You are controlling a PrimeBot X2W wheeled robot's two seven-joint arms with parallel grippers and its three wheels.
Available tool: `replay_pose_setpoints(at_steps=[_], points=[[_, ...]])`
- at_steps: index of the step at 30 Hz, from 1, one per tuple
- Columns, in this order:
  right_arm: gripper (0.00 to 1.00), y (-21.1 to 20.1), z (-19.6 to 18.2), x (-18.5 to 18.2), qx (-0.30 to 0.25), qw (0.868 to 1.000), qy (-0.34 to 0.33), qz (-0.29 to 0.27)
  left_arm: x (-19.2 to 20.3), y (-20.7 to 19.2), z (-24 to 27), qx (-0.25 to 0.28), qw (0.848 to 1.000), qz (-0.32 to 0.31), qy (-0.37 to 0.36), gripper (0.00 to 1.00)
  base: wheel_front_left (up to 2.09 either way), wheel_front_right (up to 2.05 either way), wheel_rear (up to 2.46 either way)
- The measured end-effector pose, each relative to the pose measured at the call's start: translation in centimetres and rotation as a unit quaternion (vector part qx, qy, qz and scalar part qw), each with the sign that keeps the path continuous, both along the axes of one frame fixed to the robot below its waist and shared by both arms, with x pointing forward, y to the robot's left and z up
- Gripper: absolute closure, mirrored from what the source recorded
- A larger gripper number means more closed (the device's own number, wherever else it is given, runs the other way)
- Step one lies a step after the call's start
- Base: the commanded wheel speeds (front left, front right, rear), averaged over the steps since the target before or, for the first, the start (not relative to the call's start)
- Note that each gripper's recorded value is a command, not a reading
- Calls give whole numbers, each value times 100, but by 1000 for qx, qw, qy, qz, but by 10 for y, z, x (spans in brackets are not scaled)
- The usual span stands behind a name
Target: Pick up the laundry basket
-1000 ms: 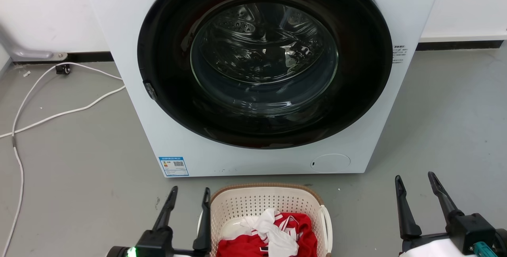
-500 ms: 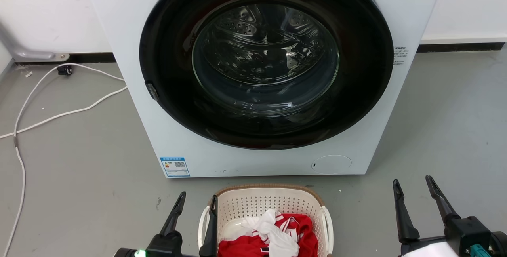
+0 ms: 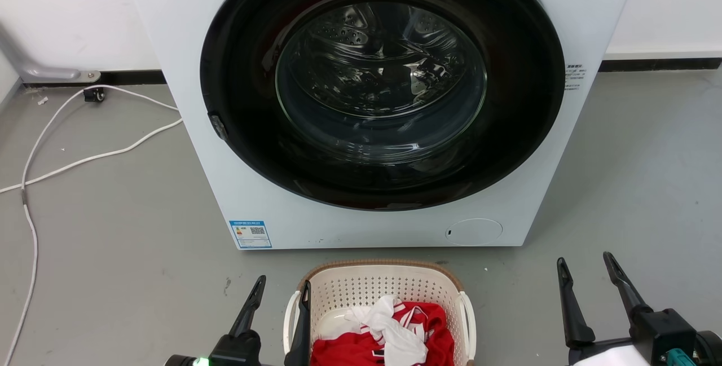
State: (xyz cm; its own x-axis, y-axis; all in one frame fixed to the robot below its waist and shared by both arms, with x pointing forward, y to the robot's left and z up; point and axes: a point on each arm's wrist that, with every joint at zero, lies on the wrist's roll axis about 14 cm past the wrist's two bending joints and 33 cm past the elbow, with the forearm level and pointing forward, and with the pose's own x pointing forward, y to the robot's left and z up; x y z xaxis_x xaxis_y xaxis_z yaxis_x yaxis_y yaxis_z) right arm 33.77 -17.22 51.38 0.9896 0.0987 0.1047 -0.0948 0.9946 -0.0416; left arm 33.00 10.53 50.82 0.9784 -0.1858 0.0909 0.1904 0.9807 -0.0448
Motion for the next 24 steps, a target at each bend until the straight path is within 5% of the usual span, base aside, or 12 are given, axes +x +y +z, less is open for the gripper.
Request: replay_pose_setpoints(at_steps=[24], points=[[0,1,-16,23,-2,1000,26,2,20,7,-32,-8,998,11,54,0,0,0,0]])
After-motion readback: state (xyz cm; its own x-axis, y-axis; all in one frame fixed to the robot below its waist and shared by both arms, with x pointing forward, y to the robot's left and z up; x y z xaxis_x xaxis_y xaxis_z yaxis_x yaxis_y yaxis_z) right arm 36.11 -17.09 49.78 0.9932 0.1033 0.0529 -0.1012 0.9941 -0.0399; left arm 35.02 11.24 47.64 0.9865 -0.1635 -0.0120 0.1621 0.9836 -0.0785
